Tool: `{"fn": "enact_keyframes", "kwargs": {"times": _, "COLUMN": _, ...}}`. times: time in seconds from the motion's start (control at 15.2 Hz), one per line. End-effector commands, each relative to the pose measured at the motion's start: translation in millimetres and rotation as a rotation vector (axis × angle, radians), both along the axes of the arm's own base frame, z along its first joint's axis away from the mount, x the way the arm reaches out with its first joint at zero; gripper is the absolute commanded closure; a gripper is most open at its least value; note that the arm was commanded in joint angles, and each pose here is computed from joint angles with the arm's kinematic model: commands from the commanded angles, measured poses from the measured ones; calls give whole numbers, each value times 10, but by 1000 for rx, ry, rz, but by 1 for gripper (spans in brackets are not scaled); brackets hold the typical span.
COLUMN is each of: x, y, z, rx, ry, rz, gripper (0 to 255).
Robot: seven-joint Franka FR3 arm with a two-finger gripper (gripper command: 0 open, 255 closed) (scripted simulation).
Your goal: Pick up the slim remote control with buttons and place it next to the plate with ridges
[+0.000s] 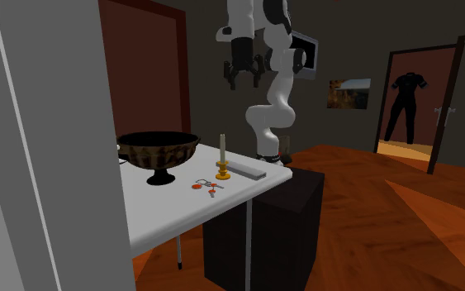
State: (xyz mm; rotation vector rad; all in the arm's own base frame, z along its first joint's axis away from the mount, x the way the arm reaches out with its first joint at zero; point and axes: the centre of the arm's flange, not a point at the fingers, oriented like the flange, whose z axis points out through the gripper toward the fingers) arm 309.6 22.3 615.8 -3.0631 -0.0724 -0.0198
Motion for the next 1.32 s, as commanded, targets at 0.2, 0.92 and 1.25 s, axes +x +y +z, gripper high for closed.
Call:
{"fn": "enact_keyframes", "kwargs": {"times": 0.2, "x": 70, "y": 13, "z": -390, "rx": -14, "ry": -7, "rz": 176, "gripper": 0}}
{"fn": "enact_keyframes", "kwargs": {"times": 0.92, "x": 317, "y": 117, "z": -1816, "rx": -67, "ry": -34, "rz": 819, "gripper": 0}}
{"fn": "enact_keyframes", "kwargs": {"times": 1.25, "x": 415, "y": 189, "z": -2465, "rx": -91, "ry": -47, "rz": 1112, "gripper": 0}}
